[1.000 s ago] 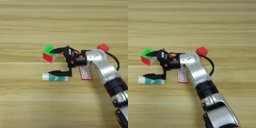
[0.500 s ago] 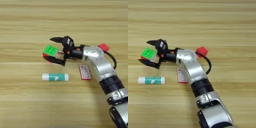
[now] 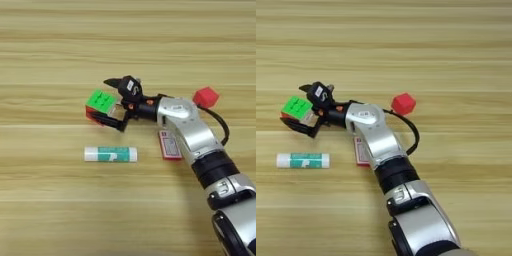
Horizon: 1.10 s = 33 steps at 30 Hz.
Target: Move the objects on the table
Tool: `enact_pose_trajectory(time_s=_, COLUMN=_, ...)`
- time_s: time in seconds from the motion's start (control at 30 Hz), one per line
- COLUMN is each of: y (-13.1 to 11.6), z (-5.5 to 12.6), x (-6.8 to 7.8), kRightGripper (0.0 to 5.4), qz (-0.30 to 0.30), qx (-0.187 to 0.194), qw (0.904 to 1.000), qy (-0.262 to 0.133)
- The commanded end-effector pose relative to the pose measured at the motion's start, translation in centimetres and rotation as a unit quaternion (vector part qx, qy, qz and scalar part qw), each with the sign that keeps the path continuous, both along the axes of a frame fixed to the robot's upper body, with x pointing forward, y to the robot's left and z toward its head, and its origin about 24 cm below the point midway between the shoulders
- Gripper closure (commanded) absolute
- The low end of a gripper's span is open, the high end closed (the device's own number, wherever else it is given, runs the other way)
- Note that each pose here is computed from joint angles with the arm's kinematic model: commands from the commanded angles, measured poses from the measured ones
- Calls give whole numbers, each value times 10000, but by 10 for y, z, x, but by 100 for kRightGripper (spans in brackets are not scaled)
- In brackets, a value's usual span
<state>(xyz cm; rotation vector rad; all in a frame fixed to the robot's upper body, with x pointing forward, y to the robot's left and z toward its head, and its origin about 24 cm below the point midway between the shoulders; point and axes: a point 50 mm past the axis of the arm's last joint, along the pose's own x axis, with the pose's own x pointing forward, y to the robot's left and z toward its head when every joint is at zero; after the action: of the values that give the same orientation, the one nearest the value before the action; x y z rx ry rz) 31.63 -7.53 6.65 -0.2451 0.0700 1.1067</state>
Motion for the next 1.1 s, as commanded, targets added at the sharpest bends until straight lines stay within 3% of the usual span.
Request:
enact_pose_trajectory(time_s=0.03, y=10, z=37, x=19, kRightGripper=4, qz=-95, qx=145, qw=9970, qy=-754)
enact_pose_trajectory(time_s=0.4, y=12, z=23, x=26, kRightGripper=4, qz=-269, qx=-21, qw=9977, qy=-619)
enact_pose_trajectory(time_s=0.93, y=13, z=18, x=27, kRightGripper=206, qz=-250, qx=-23, qw=9981, qy=-567)
enact_pose_trajectory(time_s=1.1, y=12, z=17, x=28, kRightGripper=208, qz=-267, qx=-23, qw=9981, qy=-552)
